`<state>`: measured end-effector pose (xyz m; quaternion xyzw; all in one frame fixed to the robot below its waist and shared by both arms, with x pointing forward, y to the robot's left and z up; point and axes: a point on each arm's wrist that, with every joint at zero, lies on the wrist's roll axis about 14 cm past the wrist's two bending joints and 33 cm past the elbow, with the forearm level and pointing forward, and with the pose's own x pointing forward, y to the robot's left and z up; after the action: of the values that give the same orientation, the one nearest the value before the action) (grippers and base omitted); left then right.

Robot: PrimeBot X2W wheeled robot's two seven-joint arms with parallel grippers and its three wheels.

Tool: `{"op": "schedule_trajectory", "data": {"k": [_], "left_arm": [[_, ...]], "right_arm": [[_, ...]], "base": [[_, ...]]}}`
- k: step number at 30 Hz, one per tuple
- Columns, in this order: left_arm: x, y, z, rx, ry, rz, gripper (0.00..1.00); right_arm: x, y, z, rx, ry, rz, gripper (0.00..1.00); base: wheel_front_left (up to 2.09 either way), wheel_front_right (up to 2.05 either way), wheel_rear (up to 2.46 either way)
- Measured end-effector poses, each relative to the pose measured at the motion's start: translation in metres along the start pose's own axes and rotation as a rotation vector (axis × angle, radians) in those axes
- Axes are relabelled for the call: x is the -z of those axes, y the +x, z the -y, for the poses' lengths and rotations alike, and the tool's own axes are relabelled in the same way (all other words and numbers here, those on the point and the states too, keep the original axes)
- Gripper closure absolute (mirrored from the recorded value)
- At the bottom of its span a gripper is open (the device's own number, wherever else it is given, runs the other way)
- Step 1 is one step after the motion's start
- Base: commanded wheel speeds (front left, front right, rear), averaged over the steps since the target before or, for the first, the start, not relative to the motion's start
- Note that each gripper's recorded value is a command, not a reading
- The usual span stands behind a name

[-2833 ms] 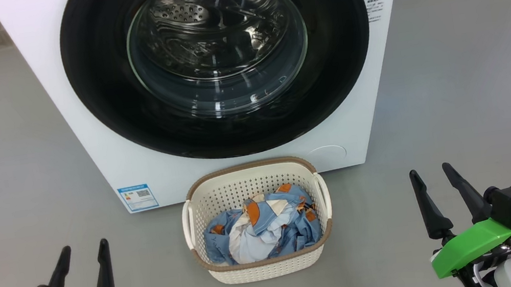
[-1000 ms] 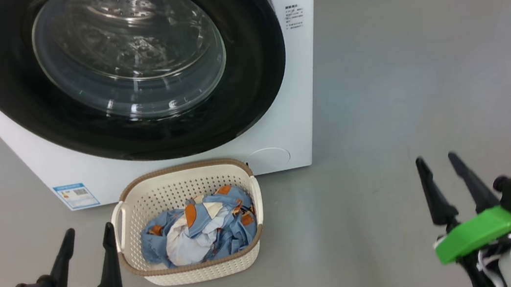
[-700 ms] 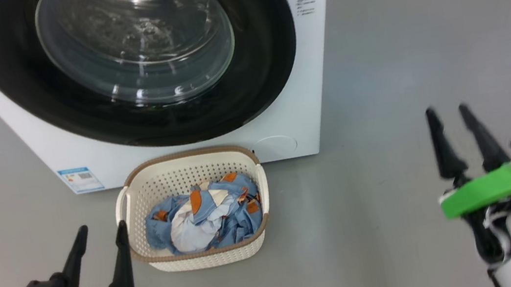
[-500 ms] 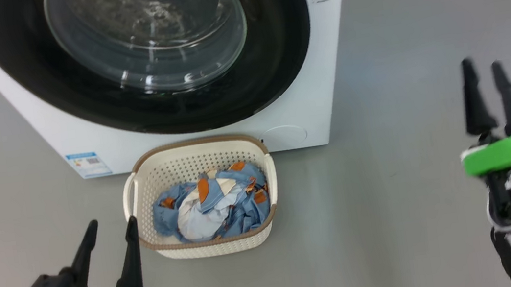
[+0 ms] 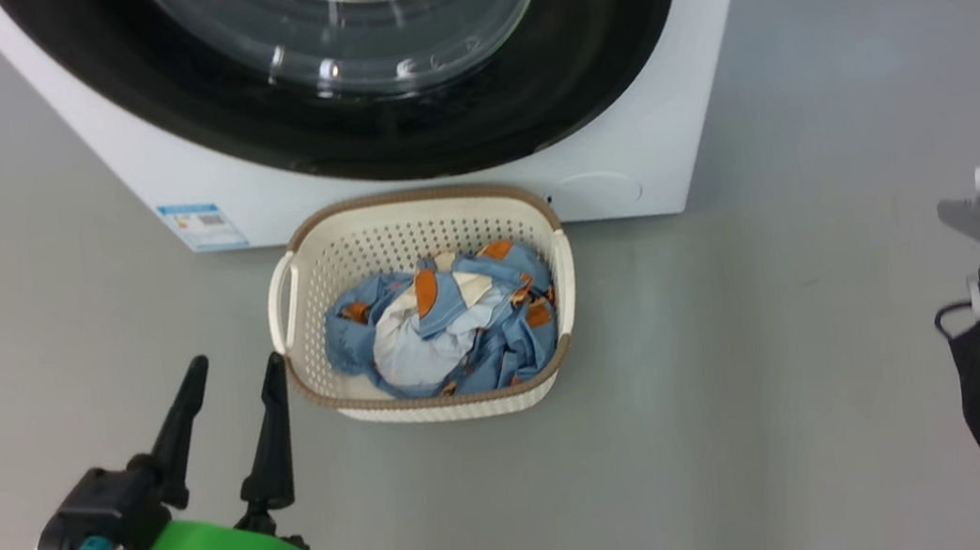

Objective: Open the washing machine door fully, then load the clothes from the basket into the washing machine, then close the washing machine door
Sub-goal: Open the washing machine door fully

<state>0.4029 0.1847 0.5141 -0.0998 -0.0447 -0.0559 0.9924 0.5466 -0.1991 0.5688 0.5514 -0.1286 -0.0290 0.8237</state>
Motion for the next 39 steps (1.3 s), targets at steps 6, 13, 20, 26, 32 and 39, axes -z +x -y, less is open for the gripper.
{"op": "schedule_trajectory", "data": {"k": [6, 13, 20, 26, 32, 39], "left_arm": [[0.009, 0.005, -0.004, -0.013, -0.001, -0.023, 0.00], [0.020, 0.007, -0.010, -0.034, -0.009, -0.051, 0.00], [0.023, 0.011, -0.015, -0.047, -0.005, -0.056, 0.00], [0.024, 0.015, -0.015, -0.047, -0.006, -0.054, 0.00], [0.027, 0.016, -0.017, -0.053, -0.004, -0.063, 0.00], [0.036, 0.017, -0.018, -0.065, -0.019, -0.083, 0.00]], "right_arm": [[0.037, 0.030, 0.003, 0.020, 0.134, -0.140, 1.00], [0.064, 0.060, -0.001, 0.002, 0.144, -0.311, 1.00], [0.109, 0.074, -0.026, -0.054, 0.200, -0.553, 1.00], [0.117, 0.086, -0.041, -0.091, 0.262, -0.610, 1.00], [0.125, 0.095, -0.035, -0.078, 0.291, -0.634, 1.00], [0.147, 0.105, -0.038, -0.091, 0.256, -0.690, 1.00]], "base": [[0.00, 0.00, 0.00], [0.00, 0.00, 0.00], [0.00, 0.00, 0.00], [0.00, 0.00, 0.00], [0.00, 0.00, 0.00], [0.00, 0.00, 0.00]]}}
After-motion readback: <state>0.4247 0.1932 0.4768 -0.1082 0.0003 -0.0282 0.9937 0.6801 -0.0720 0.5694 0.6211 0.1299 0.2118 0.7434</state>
